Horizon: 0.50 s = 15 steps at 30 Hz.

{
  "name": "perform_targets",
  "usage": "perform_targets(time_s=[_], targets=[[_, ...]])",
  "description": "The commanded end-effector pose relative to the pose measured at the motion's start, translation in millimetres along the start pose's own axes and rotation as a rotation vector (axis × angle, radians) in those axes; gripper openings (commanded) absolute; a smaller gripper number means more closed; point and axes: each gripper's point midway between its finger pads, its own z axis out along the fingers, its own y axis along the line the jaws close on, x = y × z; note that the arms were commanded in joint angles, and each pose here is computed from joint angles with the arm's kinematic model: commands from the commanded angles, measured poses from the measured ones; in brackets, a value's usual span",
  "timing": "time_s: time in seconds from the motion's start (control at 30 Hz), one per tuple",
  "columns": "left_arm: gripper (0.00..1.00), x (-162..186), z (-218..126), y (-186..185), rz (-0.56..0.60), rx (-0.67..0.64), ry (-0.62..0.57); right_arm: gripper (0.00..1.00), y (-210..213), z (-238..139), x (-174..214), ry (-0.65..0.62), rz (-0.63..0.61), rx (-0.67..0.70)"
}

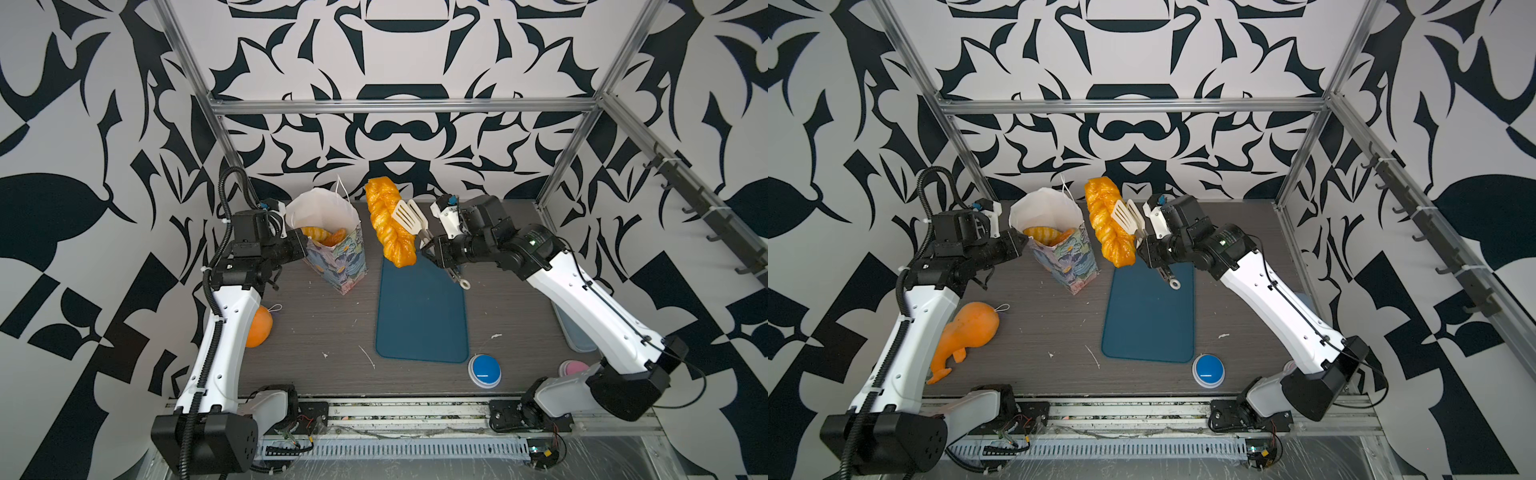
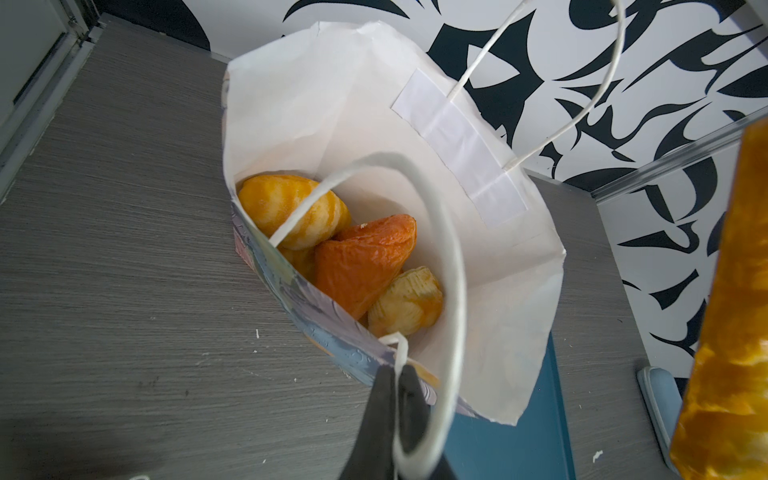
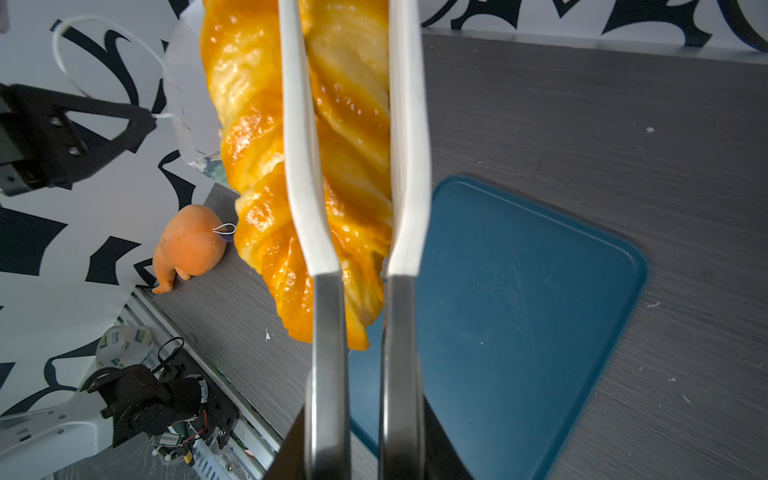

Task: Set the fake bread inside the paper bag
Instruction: 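Lift the twisted yellow bread and carry it over the paper bag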

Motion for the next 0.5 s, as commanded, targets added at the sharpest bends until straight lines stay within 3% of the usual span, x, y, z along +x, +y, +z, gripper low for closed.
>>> perform_targets(time_s=[0.0, 0.47], targets=[[0.00, 5.2, 2.2, 2.1, -0.011, 0.000, 0.017, 0.32, 26.5, -19.6, -40.3, -0.141, -0.063, -0.057], [0.00, 4.4, 0.9, 4.4, -0.007, -0.017, 0.012, 0.32, 63.2, -3.6, -73.0, -0.162, -0.124, -0.122]])
